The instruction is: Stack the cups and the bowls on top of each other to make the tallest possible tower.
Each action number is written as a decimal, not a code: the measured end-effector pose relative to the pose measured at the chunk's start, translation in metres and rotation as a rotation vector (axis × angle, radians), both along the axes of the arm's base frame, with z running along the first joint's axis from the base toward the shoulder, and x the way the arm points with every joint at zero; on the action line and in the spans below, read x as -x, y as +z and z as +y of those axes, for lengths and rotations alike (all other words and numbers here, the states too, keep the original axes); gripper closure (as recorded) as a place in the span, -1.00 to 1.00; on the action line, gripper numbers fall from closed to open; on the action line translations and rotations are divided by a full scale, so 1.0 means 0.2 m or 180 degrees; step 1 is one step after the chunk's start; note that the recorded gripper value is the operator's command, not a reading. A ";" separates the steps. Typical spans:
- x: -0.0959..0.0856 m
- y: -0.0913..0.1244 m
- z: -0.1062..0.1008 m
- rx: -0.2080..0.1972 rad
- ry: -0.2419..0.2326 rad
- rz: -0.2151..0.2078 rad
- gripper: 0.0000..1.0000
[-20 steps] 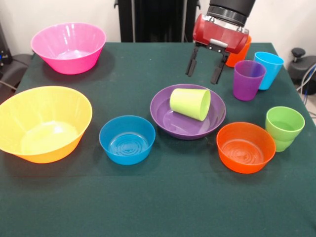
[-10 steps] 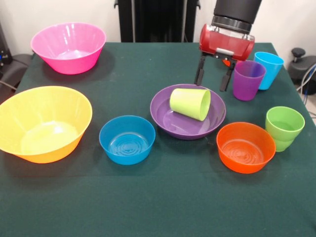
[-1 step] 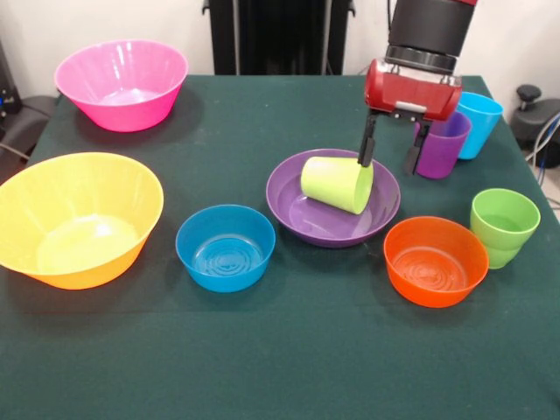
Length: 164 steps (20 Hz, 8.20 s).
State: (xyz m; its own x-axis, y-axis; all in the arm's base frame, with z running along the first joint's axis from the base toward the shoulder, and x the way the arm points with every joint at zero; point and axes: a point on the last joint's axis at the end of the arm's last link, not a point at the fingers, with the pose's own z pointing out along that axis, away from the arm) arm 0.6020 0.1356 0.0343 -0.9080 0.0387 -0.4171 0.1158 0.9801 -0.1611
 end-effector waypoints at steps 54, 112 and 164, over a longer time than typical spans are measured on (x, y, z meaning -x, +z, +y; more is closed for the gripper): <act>0.13 -0.19 -0.10 0.0551 0.0169 0.0629 -1.00; 0.21 -0.18 -0.15 0.1028 0.0183 0.1165 -1.00; 0.14 -0.06 -0.17 0.1238 0.0202 0.1043 1.00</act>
State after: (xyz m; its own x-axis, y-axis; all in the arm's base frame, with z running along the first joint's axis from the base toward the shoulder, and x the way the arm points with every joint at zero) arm 0.5747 0.1017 0.0232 -0.9890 -0.1223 -0.0826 -0.0598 0.8438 -0.5333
